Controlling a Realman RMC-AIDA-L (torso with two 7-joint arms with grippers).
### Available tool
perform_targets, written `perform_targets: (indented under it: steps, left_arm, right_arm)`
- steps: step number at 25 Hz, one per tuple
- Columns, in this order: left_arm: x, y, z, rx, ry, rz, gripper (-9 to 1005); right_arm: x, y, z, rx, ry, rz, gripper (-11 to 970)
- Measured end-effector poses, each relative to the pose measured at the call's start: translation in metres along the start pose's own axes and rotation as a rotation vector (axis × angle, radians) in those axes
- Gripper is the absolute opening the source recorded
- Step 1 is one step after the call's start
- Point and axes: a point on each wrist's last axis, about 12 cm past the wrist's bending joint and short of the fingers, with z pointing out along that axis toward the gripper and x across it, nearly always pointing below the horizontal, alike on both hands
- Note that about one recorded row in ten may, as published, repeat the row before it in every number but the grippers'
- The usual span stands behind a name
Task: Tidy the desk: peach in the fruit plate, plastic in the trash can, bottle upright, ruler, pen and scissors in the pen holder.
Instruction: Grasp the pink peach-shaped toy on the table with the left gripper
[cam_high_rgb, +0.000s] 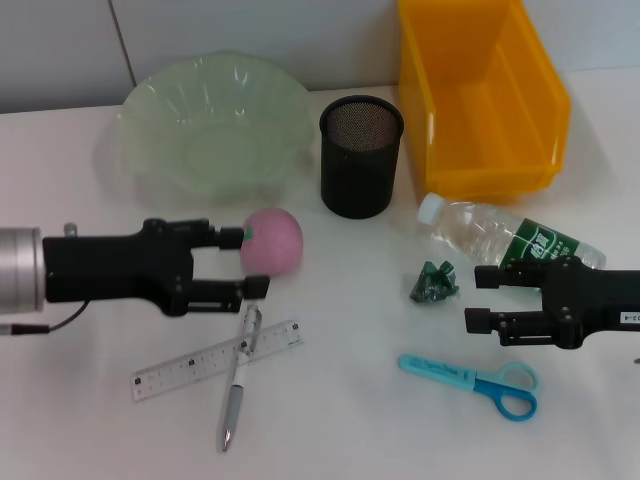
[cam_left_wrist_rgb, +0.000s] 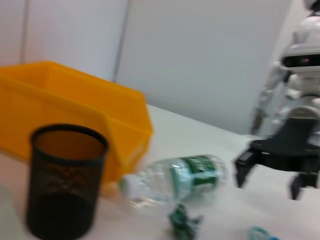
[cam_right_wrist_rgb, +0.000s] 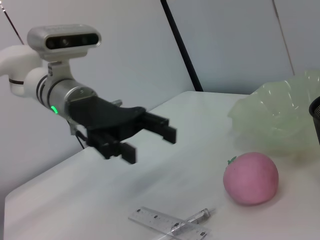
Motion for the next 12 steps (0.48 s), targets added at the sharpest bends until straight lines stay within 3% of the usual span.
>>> perform_targets:
  steps: [6, 12]
  left_arm:
    - [-0.013, 0.01, 0.018, -0.096, 0.007, 0.058, 722]
    - [-0.019, 0.022, 0.043, -0.173, 0.1, 0.117, 712]
  right_arm:
    - [0.0, 0.0, 0.0, -0.001, 0.0, 0.0, 757]
    - [0.001, 0.001, 0.0, 0.0, -0.001, 0.003, 757]
